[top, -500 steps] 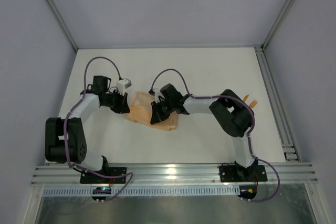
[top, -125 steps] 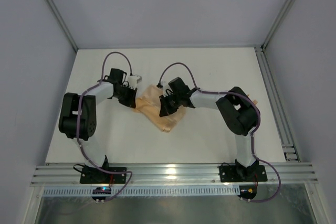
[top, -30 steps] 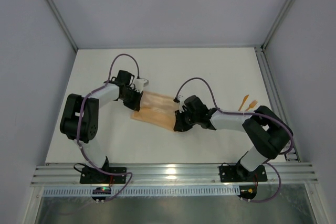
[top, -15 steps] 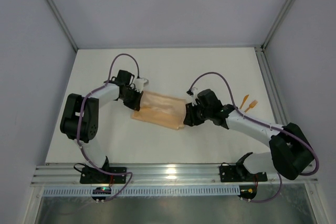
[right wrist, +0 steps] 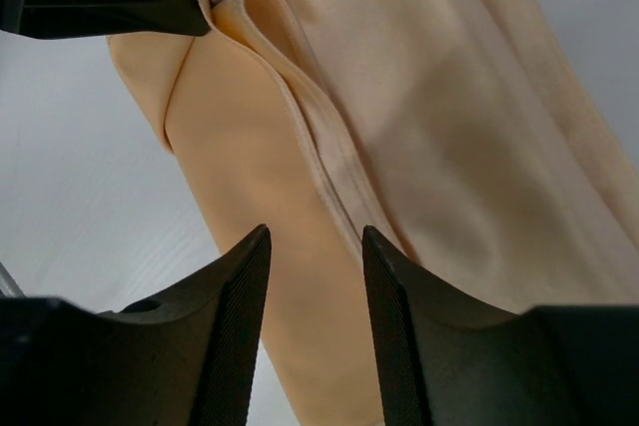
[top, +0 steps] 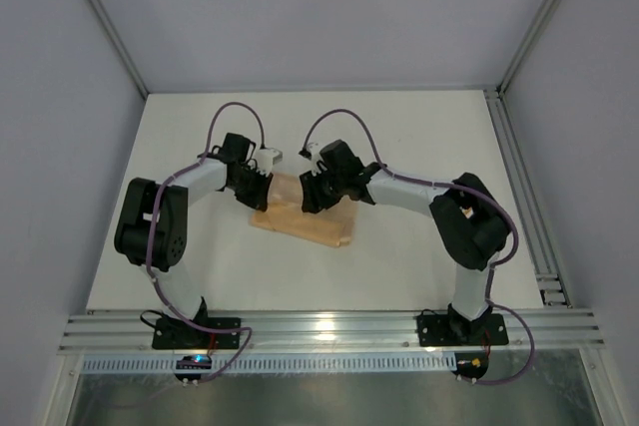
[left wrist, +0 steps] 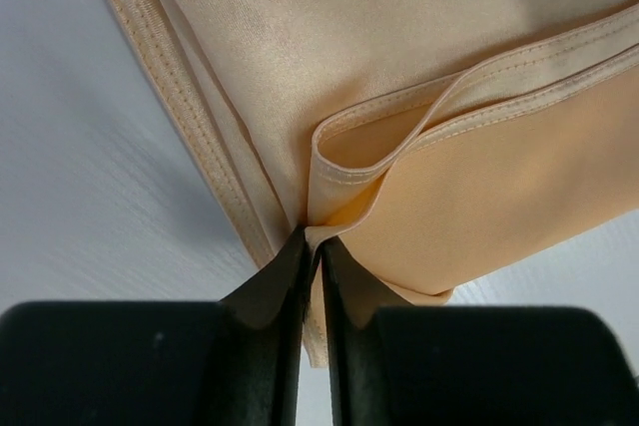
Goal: Fold the napkin into a case and place the utensils inside
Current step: Smooth out the 2/3-rectangle-folded napkin at the center of the board.
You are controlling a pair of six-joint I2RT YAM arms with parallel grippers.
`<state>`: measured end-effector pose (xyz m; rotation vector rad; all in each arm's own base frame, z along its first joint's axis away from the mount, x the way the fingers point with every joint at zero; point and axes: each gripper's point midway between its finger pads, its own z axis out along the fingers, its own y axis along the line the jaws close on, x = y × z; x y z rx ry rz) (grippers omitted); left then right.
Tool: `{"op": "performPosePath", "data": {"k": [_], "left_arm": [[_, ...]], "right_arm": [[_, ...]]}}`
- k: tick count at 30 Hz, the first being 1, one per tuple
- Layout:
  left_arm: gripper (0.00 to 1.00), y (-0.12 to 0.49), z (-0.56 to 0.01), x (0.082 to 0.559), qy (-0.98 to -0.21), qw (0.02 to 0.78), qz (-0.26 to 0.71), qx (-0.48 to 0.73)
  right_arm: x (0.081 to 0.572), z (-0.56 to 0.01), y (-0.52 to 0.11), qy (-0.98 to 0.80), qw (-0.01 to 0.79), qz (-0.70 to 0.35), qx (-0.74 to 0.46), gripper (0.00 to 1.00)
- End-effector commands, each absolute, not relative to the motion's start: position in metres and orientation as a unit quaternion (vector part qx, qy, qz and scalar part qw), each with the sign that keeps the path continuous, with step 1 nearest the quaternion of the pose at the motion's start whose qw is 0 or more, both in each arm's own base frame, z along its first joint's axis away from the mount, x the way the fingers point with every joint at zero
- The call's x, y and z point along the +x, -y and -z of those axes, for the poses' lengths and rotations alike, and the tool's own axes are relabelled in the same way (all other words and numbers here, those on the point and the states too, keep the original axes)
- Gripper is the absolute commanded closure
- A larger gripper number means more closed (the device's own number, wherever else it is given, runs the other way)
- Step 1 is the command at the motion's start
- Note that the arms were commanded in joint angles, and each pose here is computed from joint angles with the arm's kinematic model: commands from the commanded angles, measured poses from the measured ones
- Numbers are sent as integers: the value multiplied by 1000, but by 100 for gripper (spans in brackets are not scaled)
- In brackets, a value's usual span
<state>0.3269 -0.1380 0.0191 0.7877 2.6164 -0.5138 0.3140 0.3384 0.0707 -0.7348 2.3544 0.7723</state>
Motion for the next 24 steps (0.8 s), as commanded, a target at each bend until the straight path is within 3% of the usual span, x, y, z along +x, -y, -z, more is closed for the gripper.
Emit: {"op": "performPosePath", "data": {"k": [1,10,17,19,24], "left_arm": [[86,138,-11,327,-928,173,184,273],[62,154,-39,327,-907,204,227,289],[46,158,-119,330,-829,230,444,250],[46,141,-111,352,-855,219,430,193],[48,132,-75,362,-891,207,357,190]], "right_arm": [[309,-75,-379,-857,281,-307,-304,54],[294,-1,-367,-897,200,-271,-287,76],[285,1,-370,-891,189,-294,-291,83],[281,1,-369,-886,188,-298,-302,85],[267,-1,-363,-874,180,-310,-327,86]]}}
